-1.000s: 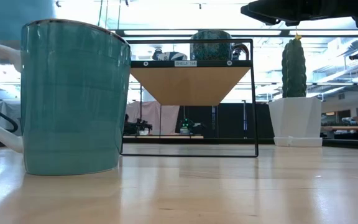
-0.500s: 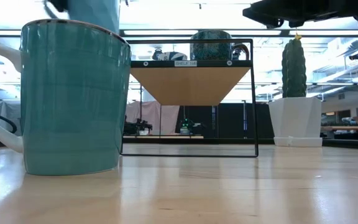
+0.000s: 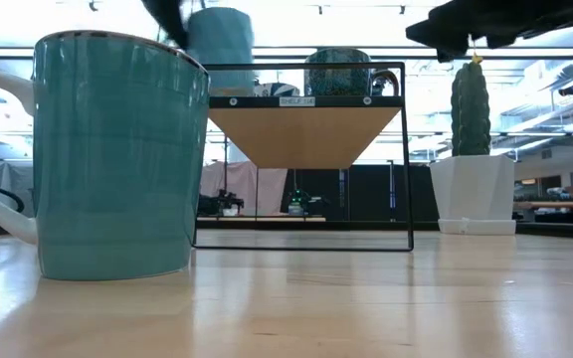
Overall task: Place coffee mugs
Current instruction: Put the light blue mug on the shelf
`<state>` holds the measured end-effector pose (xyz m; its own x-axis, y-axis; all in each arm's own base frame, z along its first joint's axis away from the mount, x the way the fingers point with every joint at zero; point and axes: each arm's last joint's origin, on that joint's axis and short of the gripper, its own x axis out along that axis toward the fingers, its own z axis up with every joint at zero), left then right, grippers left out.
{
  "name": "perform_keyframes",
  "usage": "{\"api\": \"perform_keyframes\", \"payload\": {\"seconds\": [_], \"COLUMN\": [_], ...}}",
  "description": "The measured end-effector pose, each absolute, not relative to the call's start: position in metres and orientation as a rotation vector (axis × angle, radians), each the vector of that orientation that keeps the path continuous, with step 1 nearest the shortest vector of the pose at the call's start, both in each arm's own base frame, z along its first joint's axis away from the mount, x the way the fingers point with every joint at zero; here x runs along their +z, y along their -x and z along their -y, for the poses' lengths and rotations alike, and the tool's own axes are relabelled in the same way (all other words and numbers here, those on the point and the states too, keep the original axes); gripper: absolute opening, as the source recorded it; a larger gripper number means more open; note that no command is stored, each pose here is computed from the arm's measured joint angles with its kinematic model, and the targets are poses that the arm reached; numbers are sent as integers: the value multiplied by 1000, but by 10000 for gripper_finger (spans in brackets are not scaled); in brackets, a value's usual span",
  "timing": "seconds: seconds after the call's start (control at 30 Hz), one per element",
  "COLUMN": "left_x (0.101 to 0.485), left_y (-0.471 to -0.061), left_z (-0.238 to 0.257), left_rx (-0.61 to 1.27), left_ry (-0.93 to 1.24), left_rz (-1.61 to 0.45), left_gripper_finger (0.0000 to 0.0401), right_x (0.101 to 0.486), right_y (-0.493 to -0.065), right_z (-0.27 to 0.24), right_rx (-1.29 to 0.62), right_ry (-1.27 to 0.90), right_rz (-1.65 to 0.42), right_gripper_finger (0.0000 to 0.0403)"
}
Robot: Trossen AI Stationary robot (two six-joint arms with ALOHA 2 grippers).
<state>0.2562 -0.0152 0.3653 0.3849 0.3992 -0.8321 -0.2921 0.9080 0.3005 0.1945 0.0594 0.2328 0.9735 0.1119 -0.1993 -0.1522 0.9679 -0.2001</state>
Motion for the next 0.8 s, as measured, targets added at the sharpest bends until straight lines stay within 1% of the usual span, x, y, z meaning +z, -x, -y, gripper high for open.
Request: {"api": "perform_keyframes", "payload": {"seconds": [0.2,0.47,0.53,0.67,0.8], "left_x": [367,369,366,358,350], "left_y": [-271,-271,-274,-280,-288], "left_z": [-24,-56,-60,-65,-66], "left_rx": [295,258,243,225,208], "left_ry": [-117,-149,-133,-113,-136], "left_rz": [-1049,-1029,-1035,-1065,-1098], "left_gripper_finger": [59,59,59,59,59], "right_x": [229,224,223,222,221], "right_y": [-189,-179,-178,-178,-178], "right_z": [-72,-97,-101,-101,-102], "right_rx": [175,340,330,243,237], "right_ry": [98,-52,-56,-61,-77], "right_rz": [-236,-295,-295,-295,-304], "right_gripper_finger": [196,196,196,196,196]}}
